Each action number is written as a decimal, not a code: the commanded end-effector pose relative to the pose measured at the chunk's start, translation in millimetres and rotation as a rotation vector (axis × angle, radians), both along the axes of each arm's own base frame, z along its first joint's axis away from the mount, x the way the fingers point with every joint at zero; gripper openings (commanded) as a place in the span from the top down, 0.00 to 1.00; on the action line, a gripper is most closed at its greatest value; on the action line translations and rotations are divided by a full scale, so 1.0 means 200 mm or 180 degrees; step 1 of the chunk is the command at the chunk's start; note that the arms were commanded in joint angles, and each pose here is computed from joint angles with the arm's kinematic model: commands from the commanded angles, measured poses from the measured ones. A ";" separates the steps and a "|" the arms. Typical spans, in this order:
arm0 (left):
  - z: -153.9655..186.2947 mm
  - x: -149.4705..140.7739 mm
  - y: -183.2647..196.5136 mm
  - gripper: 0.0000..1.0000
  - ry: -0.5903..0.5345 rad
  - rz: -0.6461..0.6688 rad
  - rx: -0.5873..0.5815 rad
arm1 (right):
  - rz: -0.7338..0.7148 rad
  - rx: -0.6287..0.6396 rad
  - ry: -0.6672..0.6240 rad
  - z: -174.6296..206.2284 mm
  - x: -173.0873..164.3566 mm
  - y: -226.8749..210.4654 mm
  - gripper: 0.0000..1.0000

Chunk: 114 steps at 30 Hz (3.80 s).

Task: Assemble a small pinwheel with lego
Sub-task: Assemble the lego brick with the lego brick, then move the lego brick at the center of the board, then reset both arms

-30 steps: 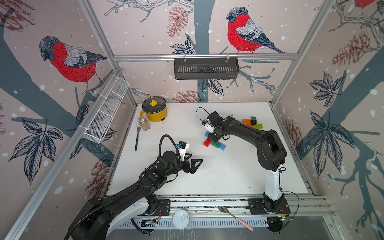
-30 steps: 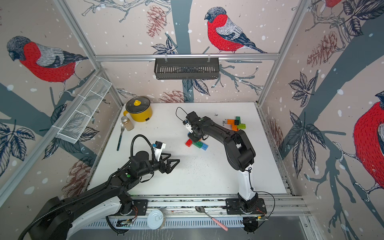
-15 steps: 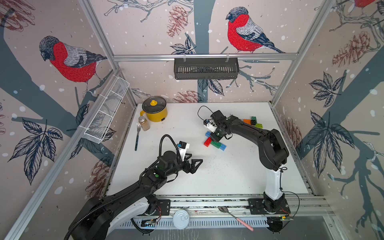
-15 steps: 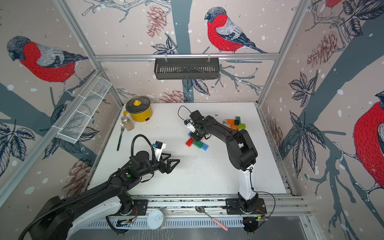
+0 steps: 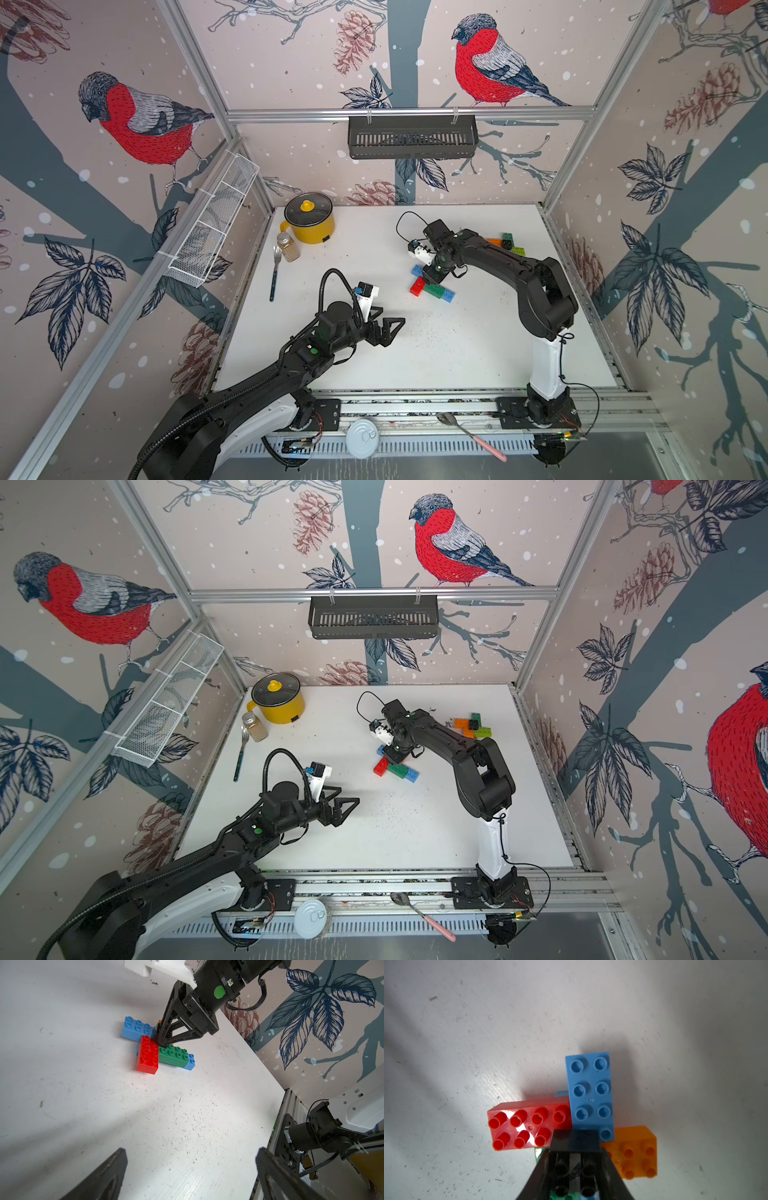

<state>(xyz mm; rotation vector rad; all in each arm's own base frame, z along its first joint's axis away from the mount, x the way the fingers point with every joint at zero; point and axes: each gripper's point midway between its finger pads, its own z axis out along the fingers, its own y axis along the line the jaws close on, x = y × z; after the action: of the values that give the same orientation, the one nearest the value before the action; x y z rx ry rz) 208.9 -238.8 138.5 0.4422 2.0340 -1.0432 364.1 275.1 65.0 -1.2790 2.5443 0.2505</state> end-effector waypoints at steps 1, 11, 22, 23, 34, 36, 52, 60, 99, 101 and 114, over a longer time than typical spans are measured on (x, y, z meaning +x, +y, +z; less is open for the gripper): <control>0.04 0.01 -0.01 0.03 -0.0098 -0.0015 -0.0030 | 0.0048 -0.0178 0.0178 -0.06 -0.07 -0.02 0.76; 0.04 0.01 -0.01 0.03 -0.0105 -0.0017 -0.0032 | -0.0003 -0.0460 0.0350 -0.17 -0.13 -0.03 0.76; 0.05 0.01 0.00 0.03 -0.0123 0.0005 -0.0038 | -0.0210 -0.0665 0.0655 -0.33 -0.22 -0.05 0.77; 0.05 0.01 0.00 0.03 -0.0122 0.0006 -0.0034 | -0.0205 -0.0704 0.0713 -0.36 -0.25 -0.05 0.77; 0.07 0.01 0.02 0.03 -0.0153 0.0081 -0.0061 | -0.0821 -0.0383 0.0237 -0.11 -0.10 -0.04 0.80; 0.08 0.01 0.03 0.03 -0.0164 0.0110 -0.0077 | -0.1118 -0.0335 0.0105 -0.03 -0.04 -0.09 0.80; 0.10 -0.01 0.04 0.03 -0.0167 0.0114 -0.0193 | -0.2815 0.0122 -0.0095 0.15 -0.02 -0.31 0.76; 0.12 -0.02 0.03 0.03 -0.0186 0.0091 -0.0236 | -0.3100 0.0145 0.0084 0.02 -0.06 -0.34 0.76; 0.27 0.19 0.14 0.03 -0.0142 0.0970 -0.0429 | -0.2826 0.0730 -0.0293 0.45 0.08 -0.35 0.05; 0.29 0.28 0.23 0.03 -0.0043 0.1460 -0.0282 | -0.2810 0.0885 -0.0641 0.62 0.08 -0.41 0.01; 0.51 0.35 1.20 0.03 -0.1317 0.4654 0.1116 | -0.4544 0.1506 -0.3427 0.88 -0.28 -1.61 0.01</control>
<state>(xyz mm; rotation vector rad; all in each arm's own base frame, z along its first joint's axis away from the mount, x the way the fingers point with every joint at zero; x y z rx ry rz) 292.2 -43.6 220.4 -0.5162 1.6956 0.0239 314.5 -6.9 214.9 0.4564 1.8883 -0.0681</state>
